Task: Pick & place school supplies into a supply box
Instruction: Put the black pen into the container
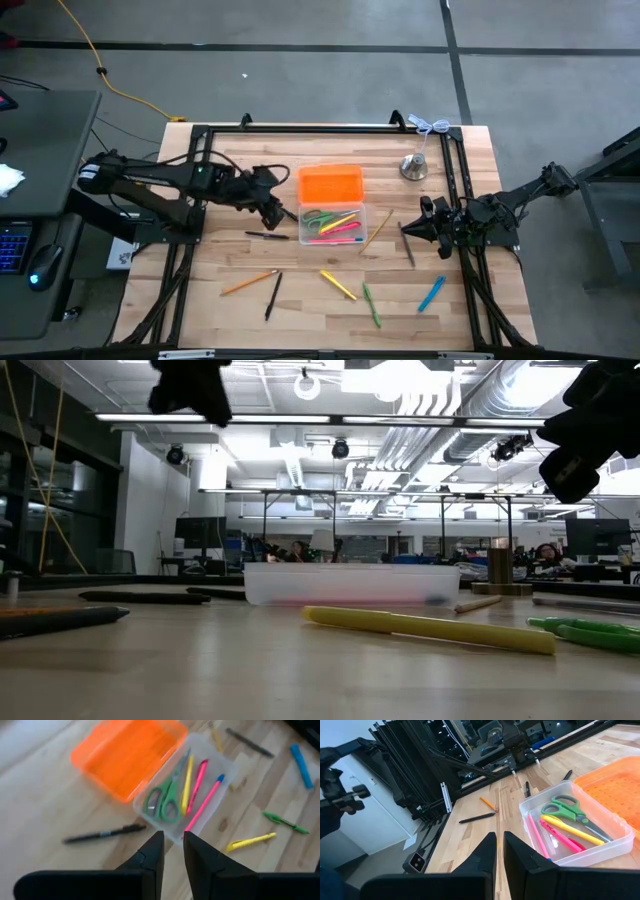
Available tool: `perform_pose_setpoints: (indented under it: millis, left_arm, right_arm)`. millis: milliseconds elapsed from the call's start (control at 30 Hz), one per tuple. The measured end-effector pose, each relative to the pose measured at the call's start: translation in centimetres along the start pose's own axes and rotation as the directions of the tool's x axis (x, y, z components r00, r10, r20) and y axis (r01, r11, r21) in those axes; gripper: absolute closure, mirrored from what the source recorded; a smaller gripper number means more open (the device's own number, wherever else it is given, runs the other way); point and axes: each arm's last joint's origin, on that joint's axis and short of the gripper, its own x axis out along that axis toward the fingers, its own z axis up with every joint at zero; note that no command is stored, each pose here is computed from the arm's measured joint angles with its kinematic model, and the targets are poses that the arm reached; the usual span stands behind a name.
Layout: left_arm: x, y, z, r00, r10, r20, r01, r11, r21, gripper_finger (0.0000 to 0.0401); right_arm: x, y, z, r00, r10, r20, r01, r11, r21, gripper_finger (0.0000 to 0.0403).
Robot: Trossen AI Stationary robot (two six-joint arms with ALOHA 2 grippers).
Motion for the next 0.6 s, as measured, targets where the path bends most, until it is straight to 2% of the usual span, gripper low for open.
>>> perform_pose_setpoints:
  millis: [133, 267, 600]
  left_arm:
    - [0.9, 0.6, -2.0, 0.999, 0.034, -0.037, -0.038, 0.992, -0.120, 0.0297]
    - [2.0, 1.1, -3.9, 0.994, 0.075, -0.080, -0.092, 0.967, -0.236, 0.0297]
    - [3.8, 2.1, -7.0, 0.975, 0.119, -0.187, -0.192, 0.879, -0.437, 0.0297]
  right_arm:
    - [0.0, 0.0, 0.0, 1.000, 0.000, 0.000, 0.000, 1.000, 0.000, 0.0391]
    - [0.0, 0.0, 0.0, 1.000, 0.000, 0.000, 0.000, 1.000, 0.000, 0.0391]
    - [0.0, 0.0, 0.0, 1.000, 0.000, 0.000, 0.000, 1.000, 0.000, 0.0391]
